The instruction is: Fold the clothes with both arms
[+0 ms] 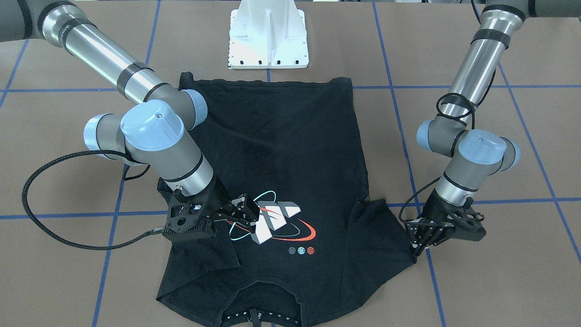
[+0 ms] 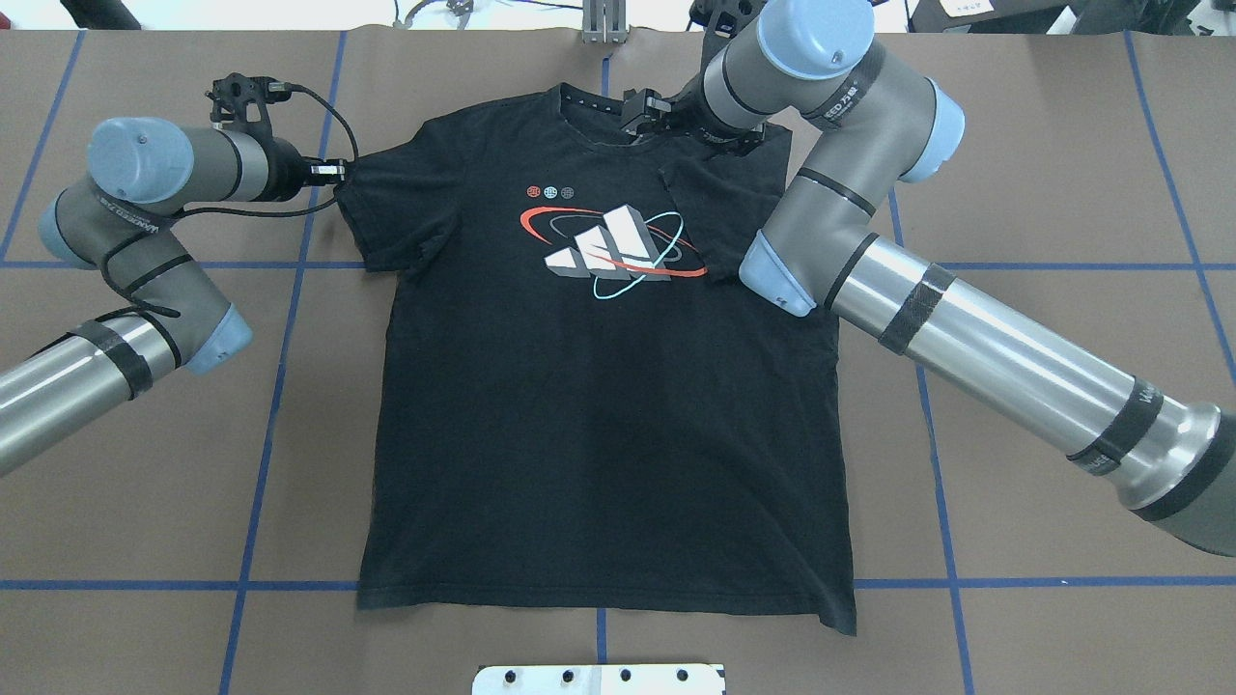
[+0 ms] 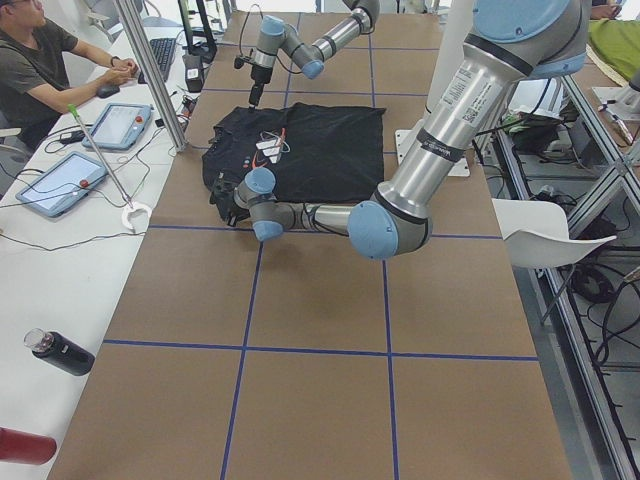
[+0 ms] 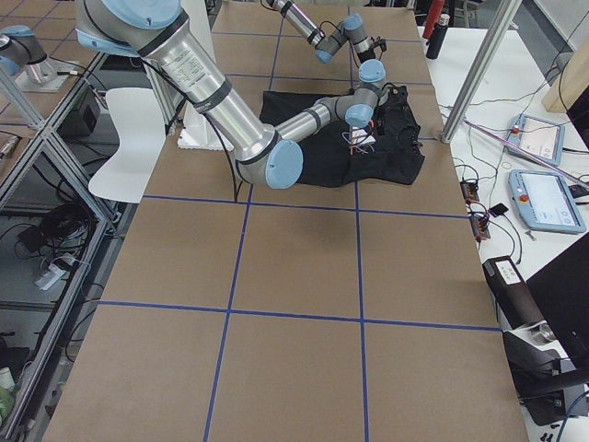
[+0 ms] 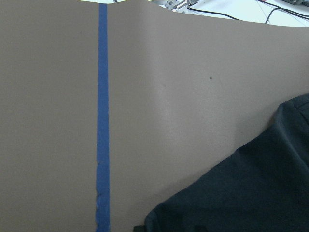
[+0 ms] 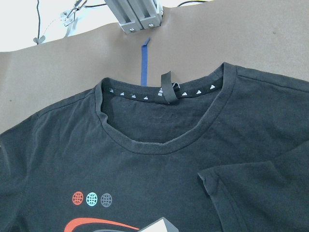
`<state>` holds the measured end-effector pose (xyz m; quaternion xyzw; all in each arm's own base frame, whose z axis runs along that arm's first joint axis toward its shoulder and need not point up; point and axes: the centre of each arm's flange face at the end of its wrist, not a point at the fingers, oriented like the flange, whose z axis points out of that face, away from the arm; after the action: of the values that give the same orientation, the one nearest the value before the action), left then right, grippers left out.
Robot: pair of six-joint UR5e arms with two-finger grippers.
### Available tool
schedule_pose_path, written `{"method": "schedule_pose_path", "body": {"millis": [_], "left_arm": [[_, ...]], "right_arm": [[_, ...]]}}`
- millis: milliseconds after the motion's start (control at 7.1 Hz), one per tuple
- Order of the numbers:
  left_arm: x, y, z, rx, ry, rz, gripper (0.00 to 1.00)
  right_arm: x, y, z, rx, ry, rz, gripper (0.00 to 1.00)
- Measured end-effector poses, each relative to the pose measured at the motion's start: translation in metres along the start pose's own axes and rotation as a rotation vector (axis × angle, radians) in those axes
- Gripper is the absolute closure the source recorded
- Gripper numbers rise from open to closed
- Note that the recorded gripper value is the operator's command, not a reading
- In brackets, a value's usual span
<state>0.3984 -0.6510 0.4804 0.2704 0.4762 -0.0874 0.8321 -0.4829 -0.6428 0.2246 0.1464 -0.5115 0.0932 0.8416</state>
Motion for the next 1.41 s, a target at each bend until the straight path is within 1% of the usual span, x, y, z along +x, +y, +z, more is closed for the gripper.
{"method": "schedule_pose_path", "body": {"millis": [422,704,845,985,1126,1408], "left_arm": [[0.001,-0.004,-0.001,0.002,-0.004,-0.006,1.00],[0.016,-0.018,-0.012,0.017,0.030,-0.004,1.00],[0.029,-0.022,-0.019,0.009,0.057,-0.009,1.00],[0.047,-0.026,-0.027,-0.005,0.087,-0.047,1.00],[0.071,-0.028,-0.032,-0.016,0.117,-0.110,1.00],[0.132,-0.019,-0.026,-0.045,0.175,-0.245,1.00]], "right_arm": [[0.006,-0.002,-0.001,0.000,0.000,0.001,0.00],[0.007,-0.002,-0.003,0.001,-0.003,0.001,0.00],[0.009,-0.001,-0.004,0.000,-0.002,0.001,0.00],[0.012,0.000,-0.004,0.000,-0.002,0.001,0.00],[0.014,0.001,-0.005,0.000,-0.002,0.002,0.00],[0.019,0.005,-0.009,-0.001,-0.007,0.001,0.00]]}}
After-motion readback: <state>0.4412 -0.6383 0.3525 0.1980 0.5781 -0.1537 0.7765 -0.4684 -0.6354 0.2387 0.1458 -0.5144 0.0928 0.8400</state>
